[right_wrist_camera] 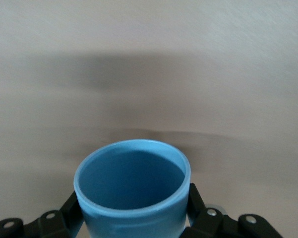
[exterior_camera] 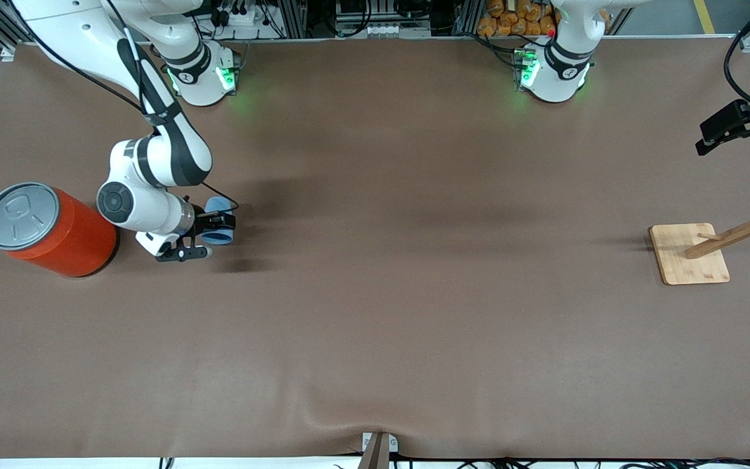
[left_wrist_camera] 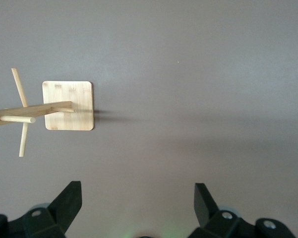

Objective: Flip cup
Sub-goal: 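Lift the blue cup with the right gripper and carry it to mid-table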

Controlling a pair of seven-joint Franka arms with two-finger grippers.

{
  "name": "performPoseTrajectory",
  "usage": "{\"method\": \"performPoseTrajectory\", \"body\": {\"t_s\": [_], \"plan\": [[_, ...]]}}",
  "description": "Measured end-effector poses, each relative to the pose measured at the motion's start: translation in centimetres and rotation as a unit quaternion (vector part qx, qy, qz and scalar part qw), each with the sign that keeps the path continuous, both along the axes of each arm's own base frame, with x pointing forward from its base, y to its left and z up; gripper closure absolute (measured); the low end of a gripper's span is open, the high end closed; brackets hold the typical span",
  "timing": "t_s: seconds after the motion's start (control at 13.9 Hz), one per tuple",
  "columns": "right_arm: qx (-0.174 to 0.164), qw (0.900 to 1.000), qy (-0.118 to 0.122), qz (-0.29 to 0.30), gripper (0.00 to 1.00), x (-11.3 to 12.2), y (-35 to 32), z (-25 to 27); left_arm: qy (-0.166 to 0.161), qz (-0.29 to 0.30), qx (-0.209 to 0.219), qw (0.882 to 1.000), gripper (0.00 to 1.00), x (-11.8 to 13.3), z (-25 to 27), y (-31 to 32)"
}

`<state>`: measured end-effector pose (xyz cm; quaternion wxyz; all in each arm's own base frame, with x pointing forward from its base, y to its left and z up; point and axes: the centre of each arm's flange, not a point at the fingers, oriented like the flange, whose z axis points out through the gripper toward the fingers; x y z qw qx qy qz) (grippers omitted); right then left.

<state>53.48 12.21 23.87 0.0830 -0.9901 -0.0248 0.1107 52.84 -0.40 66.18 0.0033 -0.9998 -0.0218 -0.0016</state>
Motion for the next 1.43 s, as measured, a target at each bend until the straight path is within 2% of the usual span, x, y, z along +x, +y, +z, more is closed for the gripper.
{"method": "performPoseTrajectory", "body": {"t_s": [0.14,0.36,0.5,0.65,0.72,0.79,0.93,1.0,1.15,1.22,1.29,1.36,1.43], "plan": [[0.012,1.000,-0.010,0.008,0.17,0.8,4.5,1.8,0.000,0.000,0.000,1.000,0.00,0.0,0.0,0.0],[0.025,0.997,-0.033,0.062,0.17,1.1,13.7,3.7,0.000,0.000,0.000,1.000,0.00,0.0,0.0,0.0],[0.032,0.995,-0.035,0.087,0.17,0.8,21.7,5.3,0.000,0.000,0.000,1.000,0.00,0.0,0.0,0.0],[0.034,0.987,-0.041,0.149,0.17,0.8,28.5,6.8,0.000,0.000,0.000,1.000,0.00,0.0,0.0,0.0],[0.029,0.978,-0.057,0.199,0.17,0.7,31.9,7.2,0.001,0.000,0.000,1.000,0.00,0.0,0.0,0.0],[0.026,0.963,-0.078,0.258,0.17,0.3,35.3,7.3,0.002,0.000,0.000,1.000,0.00,0.0,-0.1,0.0],[0.015,0.920,-0.118,0.374,0.17,-1.9,41.3,6.6,0.008,0.000,-0.003,1.000,0.00,0.1,-0.7,0.0],[0.004,0.892,-0.135,0.431,0.17,-3.2,43.5,6.4,0.013,-0.001,-0.012,1.000,0.00,0.2,-1.2,-0.2],[-0.018,0.828,-0.160,0.537,0.17,-5.9,46.9,6.1,0.032,-0.003,-0.042,0.999,0.00,0.6,-3.0,-1.0],[-0.028,0.801,-0.165,0.575,0.17,-7.3,48.2,5.7,0.040,-0.003,-0.055,0.998,0.00,0.9,-4.1,-1.3],[-0.038,0.778,-0.168,0.604,0.17,-8.7,49.3,5.0,0.045,-0.003,-0.064,0.997,0.00,1.3,-5.3,-1.6],[-0.044,0.763,-0.173,0.622,0.17,-10.1,50.5,3.9,0.049,-0.004,-0.074,0.996,0.00,1.6,-6.6,-2.1],[-0.046,0.753,-0.178,0.632,0.17,-11.2,51.4,2.6,0.053,-0.006,-0.084,0.995,0.00,1.8,-7.7,-2.6]]}}
